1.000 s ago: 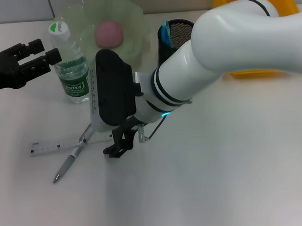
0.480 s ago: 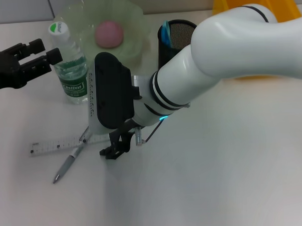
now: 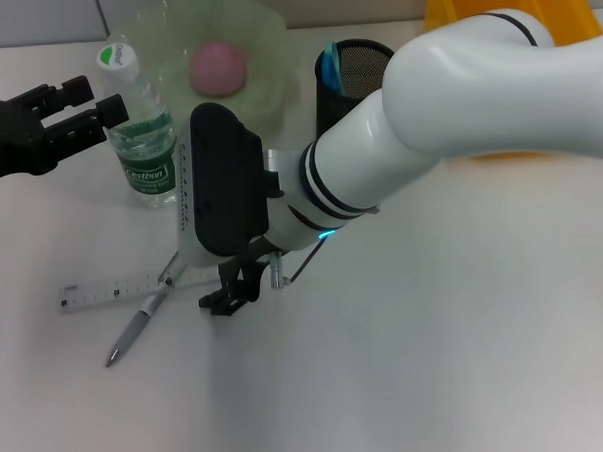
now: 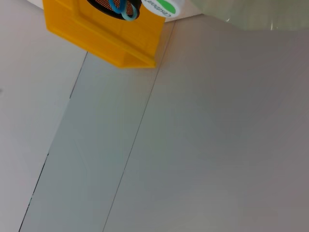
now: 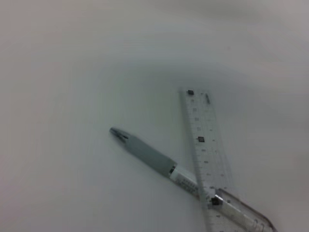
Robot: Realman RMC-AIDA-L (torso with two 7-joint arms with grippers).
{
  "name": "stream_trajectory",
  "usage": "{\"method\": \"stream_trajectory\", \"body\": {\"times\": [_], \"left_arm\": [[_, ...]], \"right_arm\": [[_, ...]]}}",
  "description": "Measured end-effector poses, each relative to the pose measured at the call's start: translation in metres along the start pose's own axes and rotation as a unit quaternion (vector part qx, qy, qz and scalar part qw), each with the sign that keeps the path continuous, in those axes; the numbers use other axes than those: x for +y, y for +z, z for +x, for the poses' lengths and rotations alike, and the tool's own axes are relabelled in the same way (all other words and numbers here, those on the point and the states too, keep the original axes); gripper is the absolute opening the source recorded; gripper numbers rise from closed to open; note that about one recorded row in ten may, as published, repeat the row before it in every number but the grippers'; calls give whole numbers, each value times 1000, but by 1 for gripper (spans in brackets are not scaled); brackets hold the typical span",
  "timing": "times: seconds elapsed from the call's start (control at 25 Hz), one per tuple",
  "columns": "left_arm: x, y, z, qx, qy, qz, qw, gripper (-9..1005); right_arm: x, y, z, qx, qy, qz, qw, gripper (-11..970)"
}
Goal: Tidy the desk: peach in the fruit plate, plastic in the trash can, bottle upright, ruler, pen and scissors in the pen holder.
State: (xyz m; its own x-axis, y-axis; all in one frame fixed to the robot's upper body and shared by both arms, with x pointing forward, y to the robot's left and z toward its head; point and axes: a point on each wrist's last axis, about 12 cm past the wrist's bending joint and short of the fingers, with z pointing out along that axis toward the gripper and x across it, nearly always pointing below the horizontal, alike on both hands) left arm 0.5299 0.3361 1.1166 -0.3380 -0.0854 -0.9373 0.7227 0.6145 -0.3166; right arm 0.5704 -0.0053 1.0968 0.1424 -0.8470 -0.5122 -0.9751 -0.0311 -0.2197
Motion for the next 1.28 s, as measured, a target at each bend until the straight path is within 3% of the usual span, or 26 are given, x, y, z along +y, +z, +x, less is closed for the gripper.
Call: {"method": "stream_trajectory", "body": {"times": [0.92,1.28], "left_arm": [[1,2,1,-1,2,-3,1000,698],[1,3,1,-1,2,-4,1000,698]], "right_arm": [[2,2,1,-2,-10,8,1000,552],[2,2,1,-5,-9,11,1000,545]]}}
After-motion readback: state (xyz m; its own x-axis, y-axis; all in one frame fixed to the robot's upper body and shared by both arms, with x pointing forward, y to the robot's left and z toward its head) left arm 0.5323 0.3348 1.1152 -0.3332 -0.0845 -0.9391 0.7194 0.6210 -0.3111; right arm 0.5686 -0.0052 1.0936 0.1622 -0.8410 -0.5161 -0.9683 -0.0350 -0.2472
